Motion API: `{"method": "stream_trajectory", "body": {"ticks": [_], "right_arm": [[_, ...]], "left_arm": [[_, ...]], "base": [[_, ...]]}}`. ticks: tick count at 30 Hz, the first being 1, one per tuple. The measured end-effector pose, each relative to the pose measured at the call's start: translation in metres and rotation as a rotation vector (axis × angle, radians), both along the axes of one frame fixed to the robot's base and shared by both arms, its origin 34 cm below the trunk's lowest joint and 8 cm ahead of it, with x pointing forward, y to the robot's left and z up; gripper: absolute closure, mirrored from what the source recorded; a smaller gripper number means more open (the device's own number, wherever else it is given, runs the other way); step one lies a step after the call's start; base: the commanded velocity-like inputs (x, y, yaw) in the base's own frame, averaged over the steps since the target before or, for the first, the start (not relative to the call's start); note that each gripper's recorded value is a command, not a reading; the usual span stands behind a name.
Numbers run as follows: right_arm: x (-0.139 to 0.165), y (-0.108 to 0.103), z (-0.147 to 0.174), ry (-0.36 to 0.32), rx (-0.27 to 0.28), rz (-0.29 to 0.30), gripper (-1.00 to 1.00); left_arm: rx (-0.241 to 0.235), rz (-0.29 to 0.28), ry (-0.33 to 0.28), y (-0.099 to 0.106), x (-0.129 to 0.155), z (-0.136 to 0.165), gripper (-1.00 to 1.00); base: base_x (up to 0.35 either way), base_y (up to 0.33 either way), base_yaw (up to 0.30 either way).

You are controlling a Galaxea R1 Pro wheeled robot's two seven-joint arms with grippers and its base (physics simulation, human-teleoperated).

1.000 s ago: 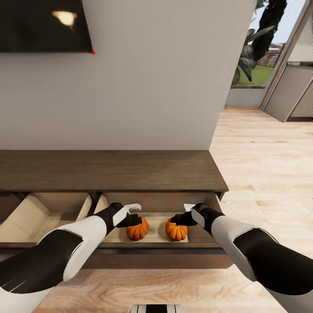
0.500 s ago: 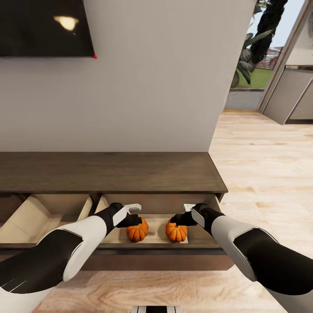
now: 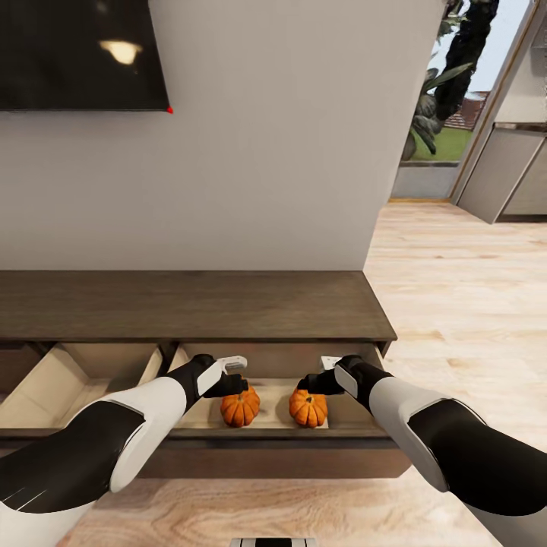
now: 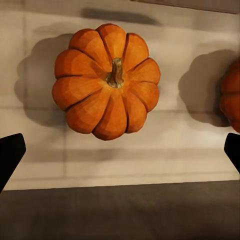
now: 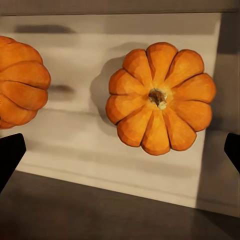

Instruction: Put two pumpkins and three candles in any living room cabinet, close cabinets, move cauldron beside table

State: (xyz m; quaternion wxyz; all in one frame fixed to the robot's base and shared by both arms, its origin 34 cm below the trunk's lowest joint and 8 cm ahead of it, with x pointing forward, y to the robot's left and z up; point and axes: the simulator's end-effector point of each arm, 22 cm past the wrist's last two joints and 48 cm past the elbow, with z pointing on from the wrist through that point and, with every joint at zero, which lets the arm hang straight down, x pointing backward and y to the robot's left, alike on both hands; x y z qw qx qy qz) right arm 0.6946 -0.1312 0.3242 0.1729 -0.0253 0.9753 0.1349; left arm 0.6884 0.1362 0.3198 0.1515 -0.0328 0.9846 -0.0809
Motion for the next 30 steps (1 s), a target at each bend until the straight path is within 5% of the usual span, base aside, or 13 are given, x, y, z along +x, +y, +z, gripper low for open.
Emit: {"method": "stream_trajectory", "body": {"ticks": [11, 16, 30], "right_arm": [[0.0, 0.0, 0.01, -0.004, -0.001, 0.002, -1.0], [-0.01, -0.001, 0.01, 0.047, -0.005, 0.007, -1.0], [-0.026, -0.001, 0.018, 0.121, -0.007, 0.013, -1.0]], "left_arm": [[-0.001, -0.014, 0.035, -0.001, -0.008, 0.007, -1.0], [-0.009, -0.032, 0.076, -0.005, -0.014, 0.014, -1.0], [-0.015, -0.041, 0.063, -0.008, -0.01, 0.031, -1.0]], "base": [[0.0, 0.0, 0.0], [0.0, 0.0, 0.0], [0.0, 0.0, 0.0]]}}
